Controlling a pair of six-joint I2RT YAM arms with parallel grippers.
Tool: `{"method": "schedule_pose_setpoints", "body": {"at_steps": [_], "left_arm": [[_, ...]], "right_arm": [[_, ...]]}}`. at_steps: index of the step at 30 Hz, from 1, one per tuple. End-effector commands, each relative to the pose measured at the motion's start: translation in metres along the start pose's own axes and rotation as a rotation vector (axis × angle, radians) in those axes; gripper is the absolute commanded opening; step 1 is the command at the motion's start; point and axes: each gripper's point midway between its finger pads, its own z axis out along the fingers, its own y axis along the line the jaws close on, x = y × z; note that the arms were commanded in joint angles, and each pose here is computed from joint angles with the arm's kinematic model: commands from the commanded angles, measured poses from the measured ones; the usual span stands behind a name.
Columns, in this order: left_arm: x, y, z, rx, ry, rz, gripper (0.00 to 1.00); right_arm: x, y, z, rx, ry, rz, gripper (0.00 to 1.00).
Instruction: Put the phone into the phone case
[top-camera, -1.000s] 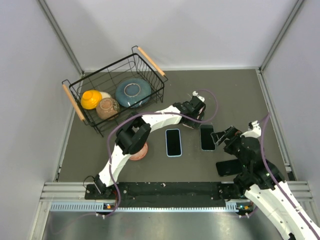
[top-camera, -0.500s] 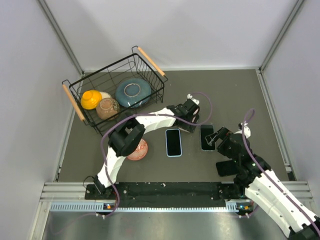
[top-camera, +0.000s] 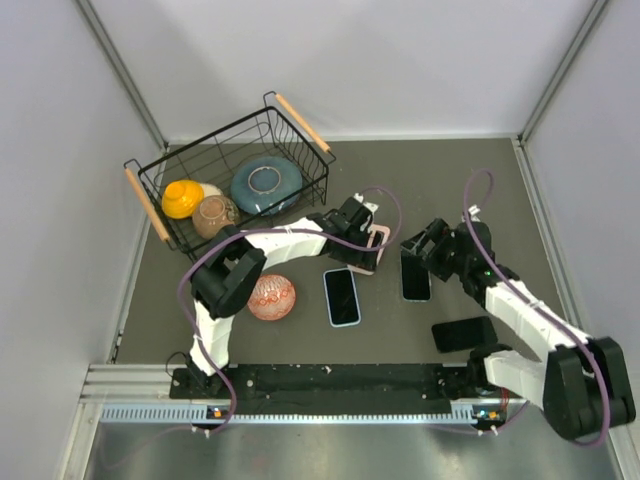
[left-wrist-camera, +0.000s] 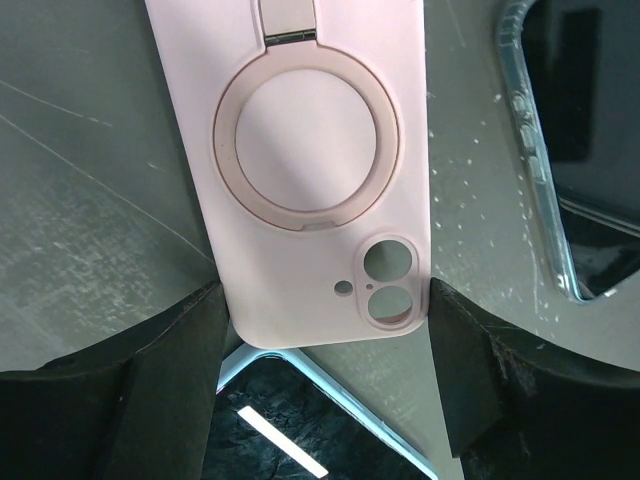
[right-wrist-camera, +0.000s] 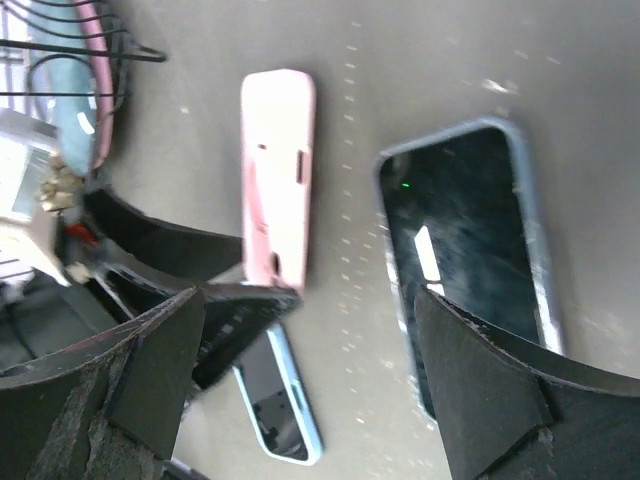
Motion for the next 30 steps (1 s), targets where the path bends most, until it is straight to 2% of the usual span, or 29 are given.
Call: {"method": "schedule_pose_setpoints", "body": {"at_steps": [1,5,12,22,23,24,26,27,29,30], "left_arm": [[0.010,-0.027,-0.016,0.135,0.036,-0.026,0.41],[0.008,-0.032,-0.019,0.168,0.028,-0.033,0.41],[0.011,-0.035,-0.020,0.210,0.026,-0.059,0.40],[0.008,-0.036,-0.021,0.239,0.009,-0.077,0.42],[0.007,-0.035,-0.022,0.239,0.008,-0.079,0.42],[0.004,-0.037,-0.025,0.245,-0.002,-0.076,0.43],[0.002,-0.035,-0.029,0.243,-0.005,-0.082,0.47],[-0.003,-0.035,-0.034,0.243,-0.016,-0.084,0.49],[-0.007,-0.031,-0.041,0.239,-0.021,-0.095,0.59],[-0.010,-0.032,-0.050,0.245,-0.029,-0.099,0.71]], "right_arm": [[-0.025,0.062,0.011,-0.191,0.024,-0.037,0.83],[-0.013,0.059,0.040,-0.179,0.124,0.013,0.79],[-0.005,0.051,0.070,-0.161,0.187,0.046,0.73],[0.014,0.054,0.097,-0.231,0.284,0.014,0.55],[0.013,0.056,0.097,-0.243,0.284,-0.014,0.50],[0.009,0.063,0.098,-0.271,0.273,-0.034,0.34],[0.008,0.075,0.094,-0.335,0.283,-0.074,0.18],[0.003,0.084,0.092,-0.365,0.275,-0.098,0.04],[-0.003,0.096,0.084,-0.413,0.262,-0.168,0.00],[-0.009,0.104,0.081,-0.432,0.246,-0.199,0.00]]}}
